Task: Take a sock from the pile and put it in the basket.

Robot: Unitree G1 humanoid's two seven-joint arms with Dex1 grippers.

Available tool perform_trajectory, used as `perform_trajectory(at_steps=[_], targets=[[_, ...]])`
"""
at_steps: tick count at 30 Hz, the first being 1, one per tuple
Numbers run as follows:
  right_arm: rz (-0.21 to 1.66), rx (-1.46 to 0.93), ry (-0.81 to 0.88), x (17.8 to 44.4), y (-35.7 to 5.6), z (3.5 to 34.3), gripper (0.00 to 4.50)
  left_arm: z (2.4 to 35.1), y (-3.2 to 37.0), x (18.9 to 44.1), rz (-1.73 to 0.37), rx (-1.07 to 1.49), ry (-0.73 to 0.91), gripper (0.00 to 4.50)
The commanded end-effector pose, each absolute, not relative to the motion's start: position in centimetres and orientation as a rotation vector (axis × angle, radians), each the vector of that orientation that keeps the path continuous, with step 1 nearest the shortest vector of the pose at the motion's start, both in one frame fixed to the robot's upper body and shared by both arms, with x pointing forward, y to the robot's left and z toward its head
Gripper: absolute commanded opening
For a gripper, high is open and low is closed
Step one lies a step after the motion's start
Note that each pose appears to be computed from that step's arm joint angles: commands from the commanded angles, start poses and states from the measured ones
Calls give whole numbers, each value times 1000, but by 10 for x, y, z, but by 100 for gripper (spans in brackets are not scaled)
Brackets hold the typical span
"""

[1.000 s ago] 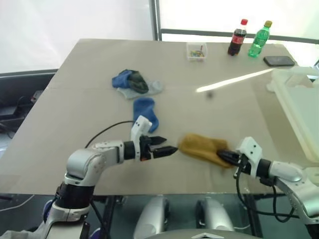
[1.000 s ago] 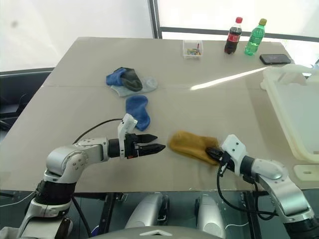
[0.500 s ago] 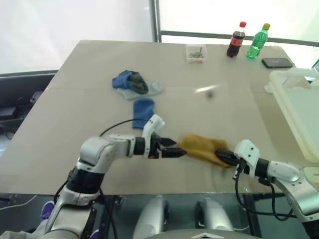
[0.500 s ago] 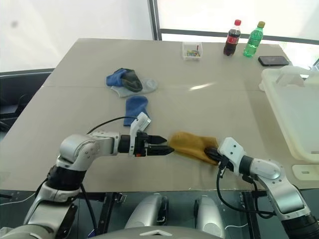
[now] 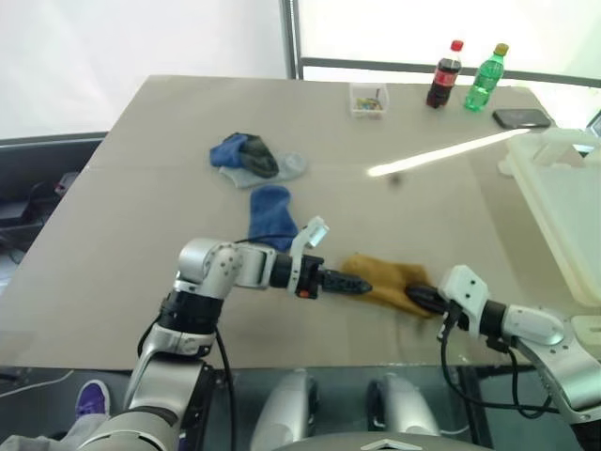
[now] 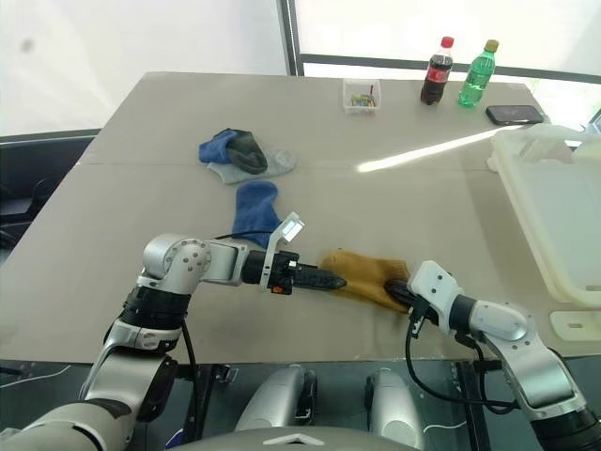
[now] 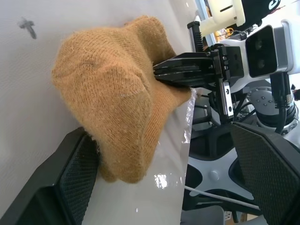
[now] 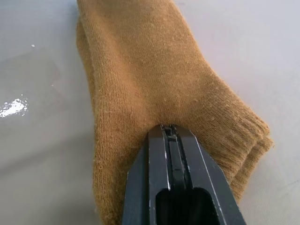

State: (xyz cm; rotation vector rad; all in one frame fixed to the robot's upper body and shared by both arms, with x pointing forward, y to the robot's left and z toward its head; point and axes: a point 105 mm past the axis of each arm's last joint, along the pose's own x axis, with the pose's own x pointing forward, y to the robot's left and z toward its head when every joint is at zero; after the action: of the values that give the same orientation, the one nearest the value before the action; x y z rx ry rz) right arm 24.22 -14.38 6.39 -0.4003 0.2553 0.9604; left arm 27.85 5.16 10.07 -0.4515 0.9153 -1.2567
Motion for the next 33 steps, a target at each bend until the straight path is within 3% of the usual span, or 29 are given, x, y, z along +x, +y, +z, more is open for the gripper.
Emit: perform_trajectory(at_steps=[1,19,33], targets=[[984,-369,343,230,-142,48,6,122,41,278,-1357,-508,869,450],[972,-367,335,224,-140,55,6,139,0,286,-1505,-564,846,450],[983,-399,328,223,-141,55,6,131,-33,280,-1612,-485,859,450]])
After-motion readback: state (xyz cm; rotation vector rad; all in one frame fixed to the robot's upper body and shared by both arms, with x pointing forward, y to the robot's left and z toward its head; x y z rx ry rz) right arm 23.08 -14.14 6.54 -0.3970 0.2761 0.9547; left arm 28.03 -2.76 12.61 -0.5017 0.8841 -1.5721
